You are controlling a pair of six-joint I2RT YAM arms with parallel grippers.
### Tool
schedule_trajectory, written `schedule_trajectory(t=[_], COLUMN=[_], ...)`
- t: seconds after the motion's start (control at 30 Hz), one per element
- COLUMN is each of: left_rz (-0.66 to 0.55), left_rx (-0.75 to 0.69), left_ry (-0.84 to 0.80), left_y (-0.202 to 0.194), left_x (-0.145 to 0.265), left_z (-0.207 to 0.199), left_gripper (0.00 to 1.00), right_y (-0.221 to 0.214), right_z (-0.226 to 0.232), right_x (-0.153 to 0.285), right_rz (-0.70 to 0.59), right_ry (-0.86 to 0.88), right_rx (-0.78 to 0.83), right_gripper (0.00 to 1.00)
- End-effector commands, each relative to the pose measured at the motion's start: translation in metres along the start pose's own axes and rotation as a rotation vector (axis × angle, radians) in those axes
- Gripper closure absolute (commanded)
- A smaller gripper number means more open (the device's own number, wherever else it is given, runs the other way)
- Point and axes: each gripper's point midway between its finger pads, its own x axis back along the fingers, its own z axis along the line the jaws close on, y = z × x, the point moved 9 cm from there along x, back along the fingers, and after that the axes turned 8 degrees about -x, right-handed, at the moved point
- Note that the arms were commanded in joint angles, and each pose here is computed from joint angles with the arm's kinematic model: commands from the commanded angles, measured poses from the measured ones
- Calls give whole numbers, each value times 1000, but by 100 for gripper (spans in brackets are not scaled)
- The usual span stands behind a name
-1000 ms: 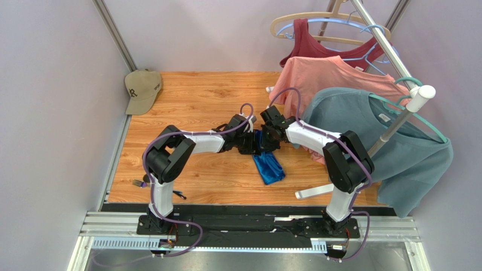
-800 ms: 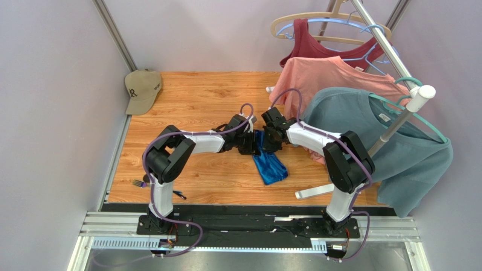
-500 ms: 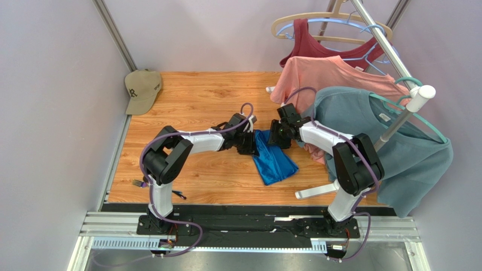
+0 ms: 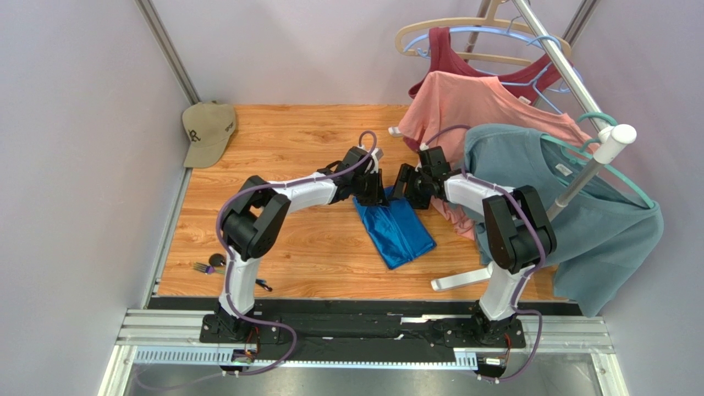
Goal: Fold the napkin into a case and place the utensils inside
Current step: Fold the 2/3-rectangle-folded napkin at the center of the board.
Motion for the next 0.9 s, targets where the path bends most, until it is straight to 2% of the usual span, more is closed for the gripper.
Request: schedule_trajectory(t=[0.0,0.13,0.2,0.3,0.33,0.37,0.47,0.63,0.73,0.77,0.87], left_rz=[-13,-32,-27,-25,-21,-25,-26,-33,-8,-7,5], left_rx=[11,-4,-25,-50,-52,-69,-92,-119,-114,-108,-94], left_ry=[56,79,57,46,46,40,15,-7,-35,-51,-63], left_y=[8,14,18,21,21,24,25,17,8,7,0], left_x=[-9,-9,-10,-4,-1,5,23,56,64,64,67], left_z=[14,22,21,17,16,13,4,-7,-8,-10,-9], left_gripper=[99,99,99,99,99,99,98,95,95,95,95], right_y=[11,15,6,-6,-17,-23,-49,-71,-63,-60,-49], right_z=[-7,-16,-20,-21,-22,-22,-23,-15,-19,-20,-20], right_x=[-11,-19,-22,-20,-18,-16,-10,2,4,3,0], right_rz=[-21,13,57,79,96,105,118,87,70,74,61], right_ry=[70,101,116,157,184,186,195,201,176,174,198], right_rx=[-37,-90,-126,-192,-203,-215,-255,-245,-210,-212,-207], right_gripper=[32,37,50,62,69,80,91,93,85,75,61])
